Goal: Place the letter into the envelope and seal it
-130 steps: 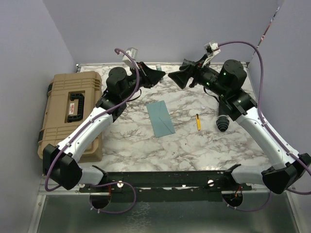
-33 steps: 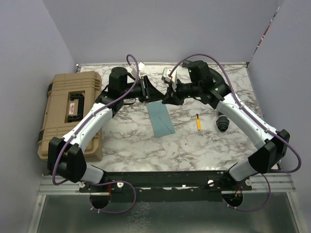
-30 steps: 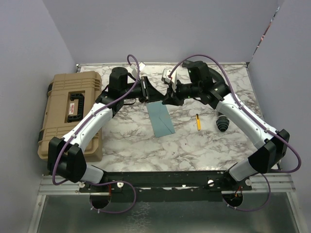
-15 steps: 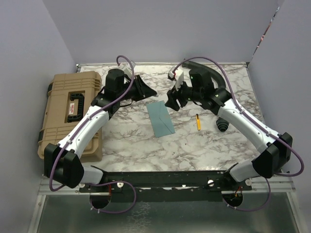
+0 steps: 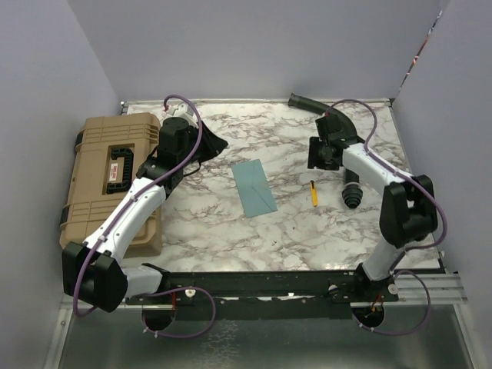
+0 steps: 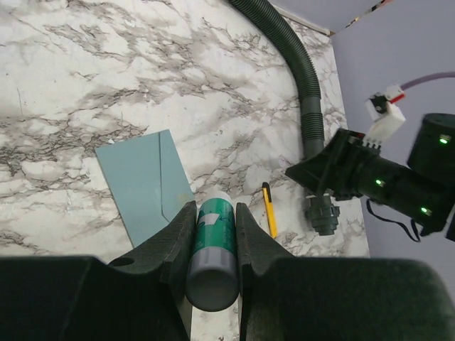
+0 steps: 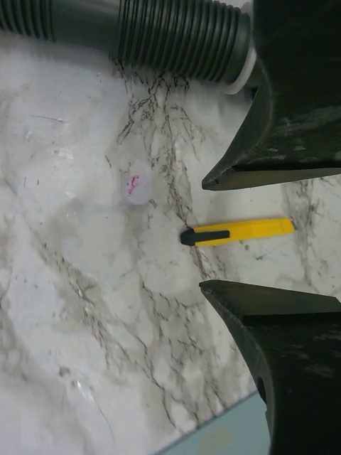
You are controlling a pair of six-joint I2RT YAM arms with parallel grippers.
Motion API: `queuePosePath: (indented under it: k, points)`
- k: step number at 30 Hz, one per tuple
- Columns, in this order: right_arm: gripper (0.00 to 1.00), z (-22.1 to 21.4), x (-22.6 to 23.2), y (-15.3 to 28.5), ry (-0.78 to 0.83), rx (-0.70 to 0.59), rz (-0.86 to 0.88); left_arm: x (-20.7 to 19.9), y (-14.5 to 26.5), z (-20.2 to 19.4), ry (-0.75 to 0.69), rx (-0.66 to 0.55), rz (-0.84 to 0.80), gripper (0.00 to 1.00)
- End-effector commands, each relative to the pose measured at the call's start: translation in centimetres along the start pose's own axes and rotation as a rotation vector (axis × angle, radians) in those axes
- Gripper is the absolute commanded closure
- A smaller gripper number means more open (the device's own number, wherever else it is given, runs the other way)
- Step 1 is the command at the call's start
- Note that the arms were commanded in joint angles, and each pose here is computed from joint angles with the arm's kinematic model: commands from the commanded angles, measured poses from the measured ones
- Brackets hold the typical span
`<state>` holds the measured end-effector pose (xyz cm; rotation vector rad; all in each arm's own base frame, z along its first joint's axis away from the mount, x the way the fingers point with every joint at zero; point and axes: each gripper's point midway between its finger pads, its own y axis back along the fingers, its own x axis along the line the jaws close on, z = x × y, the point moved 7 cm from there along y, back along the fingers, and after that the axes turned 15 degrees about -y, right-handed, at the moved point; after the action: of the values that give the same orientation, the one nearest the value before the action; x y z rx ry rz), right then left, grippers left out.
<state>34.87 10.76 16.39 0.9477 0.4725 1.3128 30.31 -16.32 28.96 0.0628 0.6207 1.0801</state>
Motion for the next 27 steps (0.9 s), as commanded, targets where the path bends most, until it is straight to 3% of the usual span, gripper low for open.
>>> queuePosePath:
  k: [1, 8, 13, 27]
  points:
    - [0.43, 0.0, -1.7, -3.3, -0.063, 0.044, -0.215, 0.1, 0.0, -0.1, -0.006, -0.002, 0.001, 1.0]
    - [0.44, 0.9, -3.1, -6.9, -0.085, 0.072, -0.258, -0.3, -0.3, -0.1, 0.015, 0.005, -0.031, 1.0]
    - [0.5, 1.0, -3.3, -8.5, -0.076, 0.091, -0.226, -0.3, -0.5, -0.2, 0.018, 0.011, -0.035, 1.0]
    - [0.94, 1.0, -3.1, -7.8, -0.11, 0.101, -0.192, -0.6, -0.5, -0.1, 0.021, 0.016, -0.055, 1.0]
